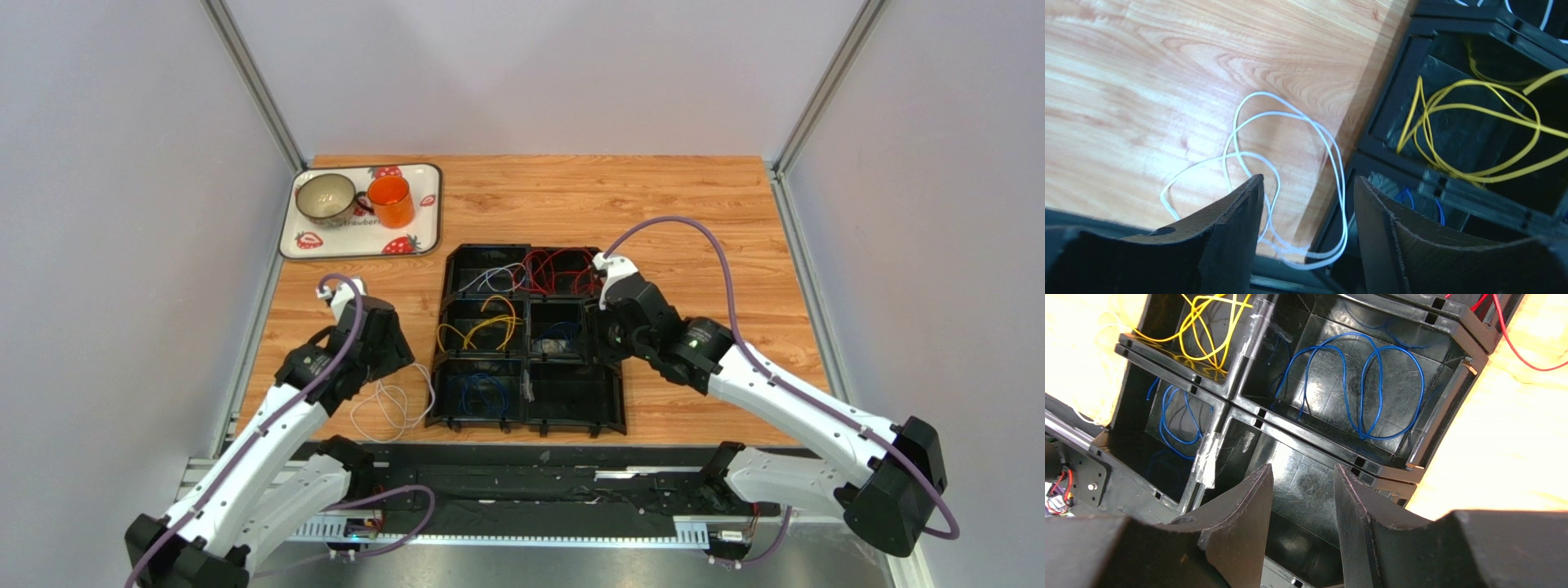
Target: Untangle the cables
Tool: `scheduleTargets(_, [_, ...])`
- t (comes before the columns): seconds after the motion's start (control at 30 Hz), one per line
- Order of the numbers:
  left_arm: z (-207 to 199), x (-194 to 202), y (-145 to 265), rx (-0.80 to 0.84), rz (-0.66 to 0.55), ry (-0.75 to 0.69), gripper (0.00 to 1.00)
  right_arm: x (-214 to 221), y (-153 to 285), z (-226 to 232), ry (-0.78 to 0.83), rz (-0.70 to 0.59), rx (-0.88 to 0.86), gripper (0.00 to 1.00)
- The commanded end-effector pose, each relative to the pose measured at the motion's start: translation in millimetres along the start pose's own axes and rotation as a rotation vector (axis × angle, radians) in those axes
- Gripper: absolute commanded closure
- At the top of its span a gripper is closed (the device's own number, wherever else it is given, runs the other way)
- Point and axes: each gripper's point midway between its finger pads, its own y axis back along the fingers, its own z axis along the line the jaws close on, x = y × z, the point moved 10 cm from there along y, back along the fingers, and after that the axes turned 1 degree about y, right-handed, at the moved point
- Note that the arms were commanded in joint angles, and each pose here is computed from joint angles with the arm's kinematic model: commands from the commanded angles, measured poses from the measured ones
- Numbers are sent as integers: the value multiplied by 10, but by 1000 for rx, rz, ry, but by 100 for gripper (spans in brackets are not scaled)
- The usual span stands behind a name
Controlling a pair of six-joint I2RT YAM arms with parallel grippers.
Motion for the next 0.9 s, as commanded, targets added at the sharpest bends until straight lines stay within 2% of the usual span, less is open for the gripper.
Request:
scheduleTargets(0.0, [-172,-80,-211,115,6,26,38,-33,-70,29,10,-14,-5,55])
scheduleTargets(0.4, [-266,-9,-676,24,88,-2,38,-40,-284,63,44,36,-7,55])
scheduleTargets(0.63, [-272,45,-807,-15,125,-2,43,-34,-380,69,66,60,-5,55])
scheduleTargets(0.87, [-178,106,-799,-103,135,33,43,-43,-417,72,80,63,-4,55])
